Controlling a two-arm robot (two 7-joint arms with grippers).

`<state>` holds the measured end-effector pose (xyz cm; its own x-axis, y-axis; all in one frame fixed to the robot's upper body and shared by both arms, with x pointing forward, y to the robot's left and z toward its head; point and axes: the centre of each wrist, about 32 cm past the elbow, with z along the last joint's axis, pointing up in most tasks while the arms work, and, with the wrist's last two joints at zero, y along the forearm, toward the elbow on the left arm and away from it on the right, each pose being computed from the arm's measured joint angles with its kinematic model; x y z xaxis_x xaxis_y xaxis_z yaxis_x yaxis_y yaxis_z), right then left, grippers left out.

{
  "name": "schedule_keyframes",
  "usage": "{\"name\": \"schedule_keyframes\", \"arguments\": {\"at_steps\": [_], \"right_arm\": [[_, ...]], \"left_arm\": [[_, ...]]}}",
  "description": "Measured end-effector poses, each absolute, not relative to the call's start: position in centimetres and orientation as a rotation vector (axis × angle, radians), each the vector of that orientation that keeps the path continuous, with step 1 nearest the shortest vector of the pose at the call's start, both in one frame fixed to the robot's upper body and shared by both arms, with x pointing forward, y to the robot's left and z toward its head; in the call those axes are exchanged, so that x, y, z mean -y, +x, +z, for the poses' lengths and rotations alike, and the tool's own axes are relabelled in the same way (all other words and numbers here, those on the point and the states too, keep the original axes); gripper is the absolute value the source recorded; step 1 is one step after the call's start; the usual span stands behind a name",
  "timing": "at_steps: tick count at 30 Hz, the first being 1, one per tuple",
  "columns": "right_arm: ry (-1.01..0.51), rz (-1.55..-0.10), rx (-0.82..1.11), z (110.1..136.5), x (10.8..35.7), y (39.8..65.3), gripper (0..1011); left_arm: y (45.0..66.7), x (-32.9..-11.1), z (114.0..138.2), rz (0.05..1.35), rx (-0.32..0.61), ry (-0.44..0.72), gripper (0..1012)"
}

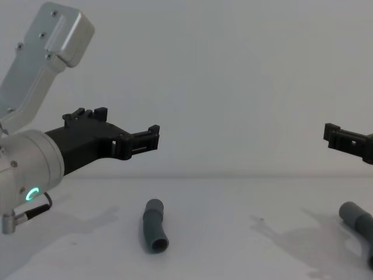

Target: Use both hands to pick up one end of the pipe from the table, align the ends, and insert them.

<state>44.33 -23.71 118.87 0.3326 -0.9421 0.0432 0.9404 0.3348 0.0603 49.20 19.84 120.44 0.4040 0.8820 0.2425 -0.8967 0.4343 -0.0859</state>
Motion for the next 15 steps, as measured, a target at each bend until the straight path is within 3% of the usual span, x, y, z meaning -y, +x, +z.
{"name": "schedule_keyframes", "arguments": {"at_steps": [15], "right_arm": [[0.026, -1.23, 0.075, 118.87, 23.71, 44.33, 1001]], "left_arm": [[49.21, -19.81, 120.46, 1.124, 0.267, 0.06, 1006]]}}
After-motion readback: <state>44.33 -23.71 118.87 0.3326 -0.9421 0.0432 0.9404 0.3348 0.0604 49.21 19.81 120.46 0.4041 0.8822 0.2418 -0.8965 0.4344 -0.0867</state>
